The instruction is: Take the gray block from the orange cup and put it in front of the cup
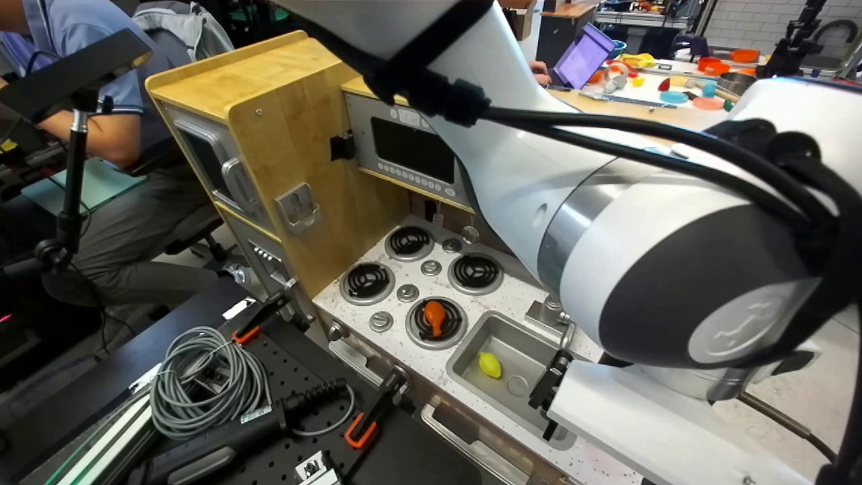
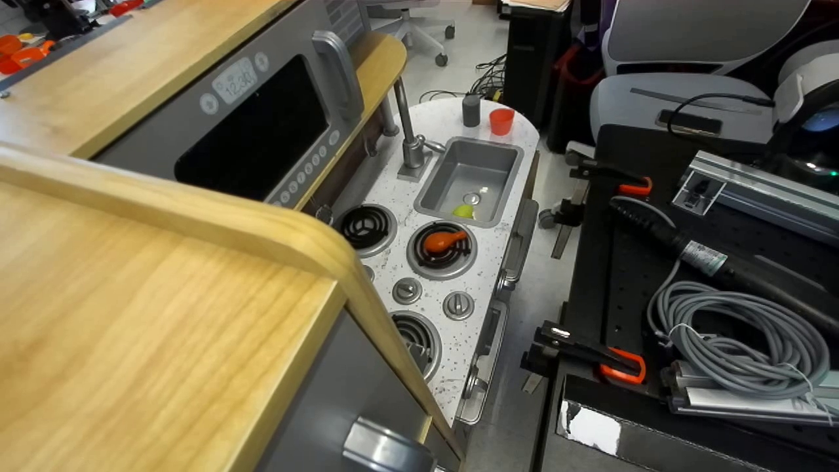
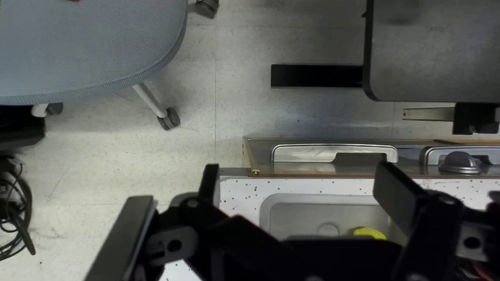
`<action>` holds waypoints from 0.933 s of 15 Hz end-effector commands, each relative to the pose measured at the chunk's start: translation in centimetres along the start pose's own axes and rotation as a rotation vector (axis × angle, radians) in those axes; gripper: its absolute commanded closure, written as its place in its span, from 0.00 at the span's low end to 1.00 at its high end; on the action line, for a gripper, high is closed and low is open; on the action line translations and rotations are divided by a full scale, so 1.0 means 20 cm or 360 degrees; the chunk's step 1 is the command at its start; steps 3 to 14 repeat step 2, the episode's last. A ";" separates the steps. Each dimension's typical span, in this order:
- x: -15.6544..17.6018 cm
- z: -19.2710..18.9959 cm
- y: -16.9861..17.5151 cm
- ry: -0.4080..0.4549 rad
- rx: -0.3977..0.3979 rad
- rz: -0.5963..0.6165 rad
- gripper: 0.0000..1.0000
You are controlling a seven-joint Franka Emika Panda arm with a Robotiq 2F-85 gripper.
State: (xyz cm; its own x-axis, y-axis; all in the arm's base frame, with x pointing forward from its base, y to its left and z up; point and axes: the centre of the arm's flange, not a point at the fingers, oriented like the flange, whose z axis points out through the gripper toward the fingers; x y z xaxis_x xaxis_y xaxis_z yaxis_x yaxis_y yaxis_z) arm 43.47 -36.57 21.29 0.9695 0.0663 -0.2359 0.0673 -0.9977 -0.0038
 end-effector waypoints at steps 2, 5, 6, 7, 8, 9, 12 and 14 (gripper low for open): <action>0.00 0.00 0.00 -0.0001 0.0000 0.0000 0.00; 0.00 0.00 0.00 -0.0001 0.0000 0.0000 0.00; 0.00 0.00 0.00 -0.0001 0.0000 0.0000 0.00; 0.00 0.00 0.00 -0.0001 0.0000 0.0000 0.00; 0.00 0.00 0.00 -0.0001 0.0000 0.0000 0.00; 0.00 0.00 0.00 -0.0001 0.0000 0.0000 0.00; 0.00 0.00 0.00 -0.0001 0.0000 0.0000 0.00; 0.00 0.00 0.00 -0.0001 0.0000 0.0000 0.00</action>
